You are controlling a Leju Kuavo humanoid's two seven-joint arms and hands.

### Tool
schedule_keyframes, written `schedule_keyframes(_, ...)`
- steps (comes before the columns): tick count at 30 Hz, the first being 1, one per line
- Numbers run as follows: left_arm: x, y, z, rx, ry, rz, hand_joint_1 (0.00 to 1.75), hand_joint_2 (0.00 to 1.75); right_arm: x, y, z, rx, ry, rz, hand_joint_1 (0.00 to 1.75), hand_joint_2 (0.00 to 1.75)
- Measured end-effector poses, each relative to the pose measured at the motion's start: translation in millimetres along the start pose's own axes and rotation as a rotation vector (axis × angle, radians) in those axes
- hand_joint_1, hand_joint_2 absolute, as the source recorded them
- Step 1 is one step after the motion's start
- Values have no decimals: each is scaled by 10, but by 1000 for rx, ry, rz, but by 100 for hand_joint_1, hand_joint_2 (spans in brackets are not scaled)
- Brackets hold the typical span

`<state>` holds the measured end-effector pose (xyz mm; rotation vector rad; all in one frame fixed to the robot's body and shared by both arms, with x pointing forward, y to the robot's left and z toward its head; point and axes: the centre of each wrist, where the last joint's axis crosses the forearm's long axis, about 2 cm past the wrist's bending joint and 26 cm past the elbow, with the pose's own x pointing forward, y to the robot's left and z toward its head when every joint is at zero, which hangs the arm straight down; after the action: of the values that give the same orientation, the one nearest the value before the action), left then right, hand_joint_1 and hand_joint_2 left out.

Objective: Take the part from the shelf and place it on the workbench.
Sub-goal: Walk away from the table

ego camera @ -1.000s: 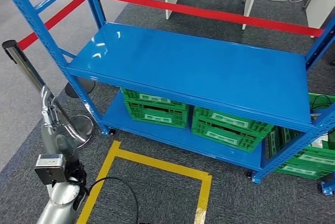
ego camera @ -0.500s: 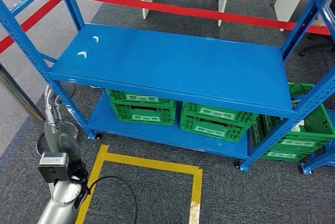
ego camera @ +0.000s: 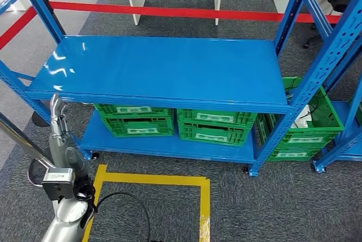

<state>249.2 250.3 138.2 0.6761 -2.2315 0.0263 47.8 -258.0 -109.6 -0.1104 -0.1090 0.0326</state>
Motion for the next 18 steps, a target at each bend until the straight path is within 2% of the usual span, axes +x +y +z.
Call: schedule_keyframes(18, -11, 35, 70, -16, 11, -5, 0, 0, -39, 4, 0, 2, -8, 3, 0, 0)
